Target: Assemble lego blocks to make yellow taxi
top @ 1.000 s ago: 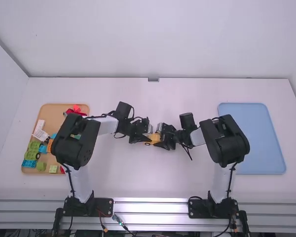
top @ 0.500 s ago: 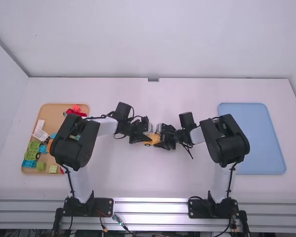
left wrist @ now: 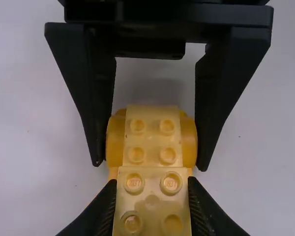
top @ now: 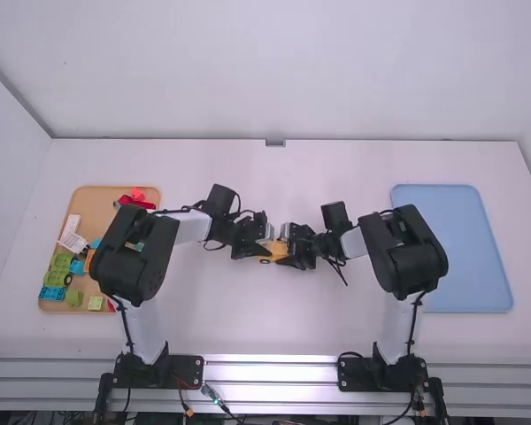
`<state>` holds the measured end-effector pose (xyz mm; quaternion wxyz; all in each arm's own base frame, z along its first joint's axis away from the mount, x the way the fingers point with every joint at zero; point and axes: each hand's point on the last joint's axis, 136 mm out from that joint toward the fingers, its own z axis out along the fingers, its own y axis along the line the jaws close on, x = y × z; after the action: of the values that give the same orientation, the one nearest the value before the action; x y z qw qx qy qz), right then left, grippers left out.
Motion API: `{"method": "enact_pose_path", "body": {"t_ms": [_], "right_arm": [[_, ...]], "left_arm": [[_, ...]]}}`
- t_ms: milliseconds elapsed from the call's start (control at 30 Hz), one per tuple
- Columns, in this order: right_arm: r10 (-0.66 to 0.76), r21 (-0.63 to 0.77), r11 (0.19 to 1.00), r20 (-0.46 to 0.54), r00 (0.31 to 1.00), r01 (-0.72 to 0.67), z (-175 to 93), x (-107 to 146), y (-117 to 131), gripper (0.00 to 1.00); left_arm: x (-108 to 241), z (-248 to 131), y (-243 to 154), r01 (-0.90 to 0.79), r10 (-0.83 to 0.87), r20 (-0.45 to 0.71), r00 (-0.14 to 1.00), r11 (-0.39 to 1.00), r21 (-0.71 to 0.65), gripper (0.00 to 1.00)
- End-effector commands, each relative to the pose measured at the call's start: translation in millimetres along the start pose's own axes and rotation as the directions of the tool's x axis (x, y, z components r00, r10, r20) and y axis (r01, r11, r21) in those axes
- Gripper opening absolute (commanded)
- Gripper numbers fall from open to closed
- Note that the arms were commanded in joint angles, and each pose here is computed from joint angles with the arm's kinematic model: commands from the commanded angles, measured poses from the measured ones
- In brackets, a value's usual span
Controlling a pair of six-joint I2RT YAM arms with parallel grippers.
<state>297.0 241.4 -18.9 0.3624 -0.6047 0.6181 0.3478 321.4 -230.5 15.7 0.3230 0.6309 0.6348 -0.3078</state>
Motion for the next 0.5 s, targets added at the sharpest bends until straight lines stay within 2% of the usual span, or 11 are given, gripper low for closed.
{"method": "enact_pose_path", "body": {"t_ms": [0, 200, 300, 367, 400, 467], "right_arm": [[-0.015, -0.009, 1.000, -0.007, 1.000, 0.015, 2.0, 3.5, 1.8, 0.51], [-0.017, -0.007, 1.000, -0.007, 1.000, 0.017, 2.0, 3.4, 1.5, 0.52], [-0.017, -0.008, 1.000, -0.007, 1.000, 0.017, 2.0, 3.3, 1.5, 0.52], [-0.016, -0.008, 1.000, -0.007, 1.000, 0.016, 2.0, 3.5, 1.7, 0.52], [-0.016, -0.008, 1.000, -0.007, 1.000, 0.016, 2.0, 3.5, 1.7, 0.52], [-0.015, -0.008, 1.000, -0.007, 1.000, 0.015, 2.0, 3.5, 1.7, 0.52]], "left_arm": [[-1.5, -0.6, -4.3, -0.011, 0.011, 0.005, 1.000, 1.000, 0.008, 0.02], [0.3, -0.9, -7.1, 0.004, -0.004, 0.000, 1.000, 1.000, 0.018, 0.03], [-0.7, 0.3, -8.1, 0.000, 0.000, 0.000, 1.000, 1.000, 0.021, 0.09], [-0.8, 0.4, -8.2, 0.000, 0.000, 0.000, 1.000, 1.000, 0.022, 0.26], [-0.7, 0.3, -8.1, 0.000, 0.000, 0.000, 1.000, 1.000, 0.021, 0.39], [-0.9, 0.3, -8.1, 0.000, 0.000, 0.001, 1.000, 1.000, 0.021, 0.43]]}}
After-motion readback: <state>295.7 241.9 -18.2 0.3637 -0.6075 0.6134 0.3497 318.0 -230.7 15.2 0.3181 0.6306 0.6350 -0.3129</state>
